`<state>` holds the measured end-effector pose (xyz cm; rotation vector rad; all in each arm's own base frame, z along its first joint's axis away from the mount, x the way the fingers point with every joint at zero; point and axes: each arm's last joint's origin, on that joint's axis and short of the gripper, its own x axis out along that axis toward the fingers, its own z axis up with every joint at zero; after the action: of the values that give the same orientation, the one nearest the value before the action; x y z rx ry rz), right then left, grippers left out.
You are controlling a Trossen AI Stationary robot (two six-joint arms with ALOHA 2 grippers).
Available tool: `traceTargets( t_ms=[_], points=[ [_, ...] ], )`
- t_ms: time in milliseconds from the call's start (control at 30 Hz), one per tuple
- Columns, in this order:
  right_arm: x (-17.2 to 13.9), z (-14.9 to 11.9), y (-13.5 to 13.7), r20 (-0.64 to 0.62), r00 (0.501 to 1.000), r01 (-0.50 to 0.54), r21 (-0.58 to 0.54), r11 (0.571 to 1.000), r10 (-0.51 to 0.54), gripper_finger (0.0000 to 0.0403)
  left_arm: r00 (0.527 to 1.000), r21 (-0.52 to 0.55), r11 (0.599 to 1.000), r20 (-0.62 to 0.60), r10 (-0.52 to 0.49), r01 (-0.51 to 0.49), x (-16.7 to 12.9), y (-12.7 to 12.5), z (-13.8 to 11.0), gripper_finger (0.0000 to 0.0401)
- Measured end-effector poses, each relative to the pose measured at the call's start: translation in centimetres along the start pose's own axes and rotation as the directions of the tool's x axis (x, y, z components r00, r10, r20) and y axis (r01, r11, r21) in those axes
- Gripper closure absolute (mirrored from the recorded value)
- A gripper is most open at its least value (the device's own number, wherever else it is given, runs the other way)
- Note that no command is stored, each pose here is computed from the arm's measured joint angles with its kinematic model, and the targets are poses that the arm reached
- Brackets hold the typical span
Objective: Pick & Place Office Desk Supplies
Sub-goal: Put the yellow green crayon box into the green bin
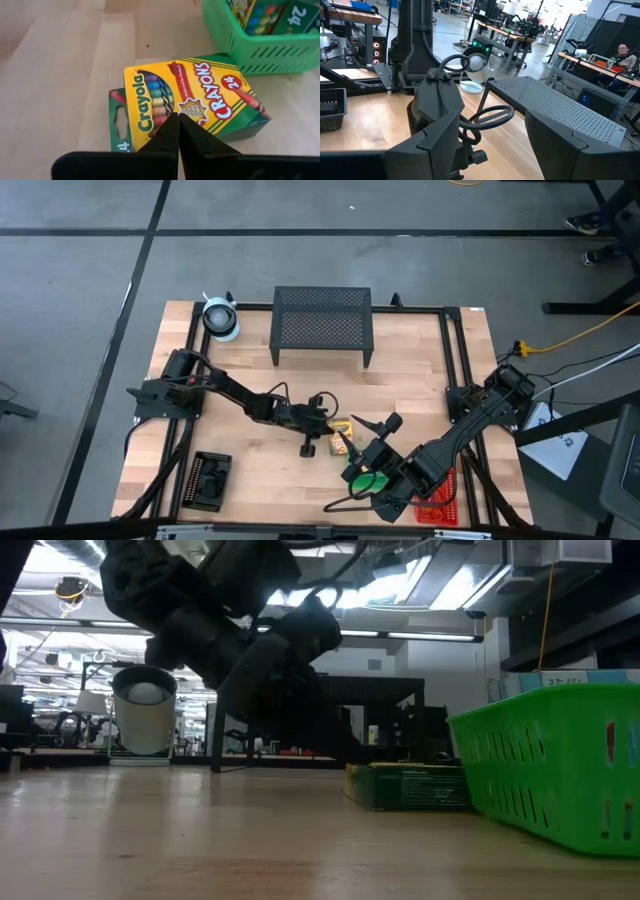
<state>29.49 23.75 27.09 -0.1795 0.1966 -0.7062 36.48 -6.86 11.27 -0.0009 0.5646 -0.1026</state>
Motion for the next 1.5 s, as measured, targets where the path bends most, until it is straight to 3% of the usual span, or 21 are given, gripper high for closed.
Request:
traceTargets(
  t_ms=[200,367,533,900,1133,1500],
  points=[
    [0.0,0.0,0.1,-0.016,1.0,-0.021,0.0,1.0,0.021,0.0174,0.995,-0.032,0.998,-0.076,-0.064,0.062,0.7,-1.0,-1.6,0.0399],
    [0.0,0.0,0.1,-0.021,0.999,-0.026,-0.002,1.0,0.026,0.0174,0.988,-0.026,0.998,-0.142,-0.055,0.051,0.2,-1.9,-2.0,0.0399],
    [0.0,0.0,0.1,-0.021,0.999,-0.027,-0.003,1.0,0.027,0.0174,0.967,-0.057,0.998,-0.254,-0.025,0.011,0.1,-1.9,-3.9,0.04],
    [0.0,-0.1,0.1,-0.032,0.999,-0.041,-0.007,0.999,0.04,0.0174,0.988,-0.177,0.984,-0.147,-0.049,0.023,-1.6,-3.4,-7.6,0.0399],
    [0.0,-0.1,0.1,-0.033,0.999,-0.041,-0.01,0.999,0.041,0.0174,0.983,-0.237,0.971,-0.186,-0.014,-0.031,-3.1,-4.2,-10.4,0.0399],
    [0.5,-0.1,0.1,-0.063,0.996,-0.063,-0.018,0.998,0.062,0.0174,0.991,-0.21,0.978,-0.129,-0.047,0.019,-3.3,-4.4,-10.6,0.04]
  ],
)
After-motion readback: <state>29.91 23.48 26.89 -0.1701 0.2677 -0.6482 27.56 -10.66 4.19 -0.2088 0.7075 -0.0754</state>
